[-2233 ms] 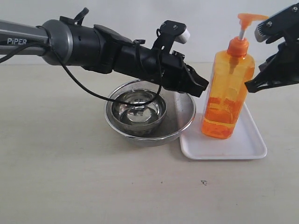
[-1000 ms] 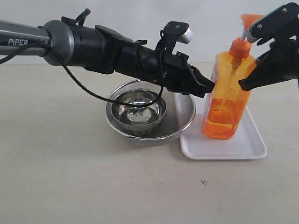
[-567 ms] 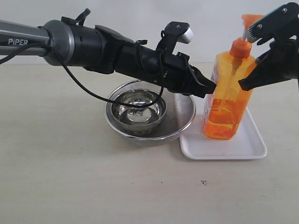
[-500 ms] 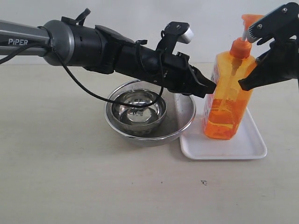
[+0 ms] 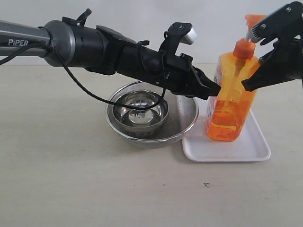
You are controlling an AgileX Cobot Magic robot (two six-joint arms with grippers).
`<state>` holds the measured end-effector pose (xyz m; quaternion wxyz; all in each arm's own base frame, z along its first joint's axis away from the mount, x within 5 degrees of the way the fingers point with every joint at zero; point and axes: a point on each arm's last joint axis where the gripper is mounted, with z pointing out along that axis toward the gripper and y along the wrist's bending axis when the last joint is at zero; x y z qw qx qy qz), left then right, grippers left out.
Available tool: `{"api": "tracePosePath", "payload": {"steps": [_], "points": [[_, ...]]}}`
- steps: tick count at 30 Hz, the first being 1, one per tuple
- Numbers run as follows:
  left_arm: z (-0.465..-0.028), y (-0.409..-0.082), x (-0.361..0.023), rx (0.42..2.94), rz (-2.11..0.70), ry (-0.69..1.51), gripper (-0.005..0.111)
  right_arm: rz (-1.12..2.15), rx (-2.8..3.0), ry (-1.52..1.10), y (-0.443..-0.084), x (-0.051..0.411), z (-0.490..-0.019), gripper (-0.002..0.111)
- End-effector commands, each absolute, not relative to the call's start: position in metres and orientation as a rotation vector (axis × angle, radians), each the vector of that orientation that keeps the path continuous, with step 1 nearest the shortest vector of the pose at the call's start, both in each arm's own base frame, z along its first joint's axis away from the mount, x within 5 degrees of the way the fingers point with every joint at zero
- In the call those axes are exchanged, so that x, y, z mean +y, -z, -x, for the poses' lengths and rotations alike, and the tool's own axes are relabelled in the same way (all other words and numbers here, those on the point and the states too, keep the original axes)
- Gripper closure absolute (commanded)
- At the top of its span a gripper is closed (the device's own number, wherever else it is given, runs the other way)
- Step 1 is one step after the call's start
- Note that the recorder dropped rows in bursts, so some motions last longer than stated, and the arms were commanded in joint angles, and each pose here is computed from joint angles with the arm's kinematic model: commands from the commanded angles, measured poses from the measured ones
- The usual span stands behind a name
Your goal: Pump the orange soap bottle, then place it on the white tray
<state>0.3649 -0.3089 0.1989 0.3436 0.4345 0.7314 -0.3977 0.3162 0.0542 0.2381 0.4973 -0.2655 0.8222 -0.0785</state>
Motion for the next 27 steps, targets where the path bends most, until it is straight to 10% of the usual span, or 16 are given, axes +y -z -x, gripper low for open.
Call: {"api": "tracePosePath", "payload": {"steps": [1,27], "points": [[-0.362,-0.207,-0.311,1.886,-1.116,1.062,0.102,0.652,1.976,0.200,-0.239,0.054,-0.318,0.108],[-0.371,-0.208,-0.293,1.982,-1.103,0.949,0.102,0.625,2.083,0.202,-0.252,0.031,-0.301,0.108]]}}
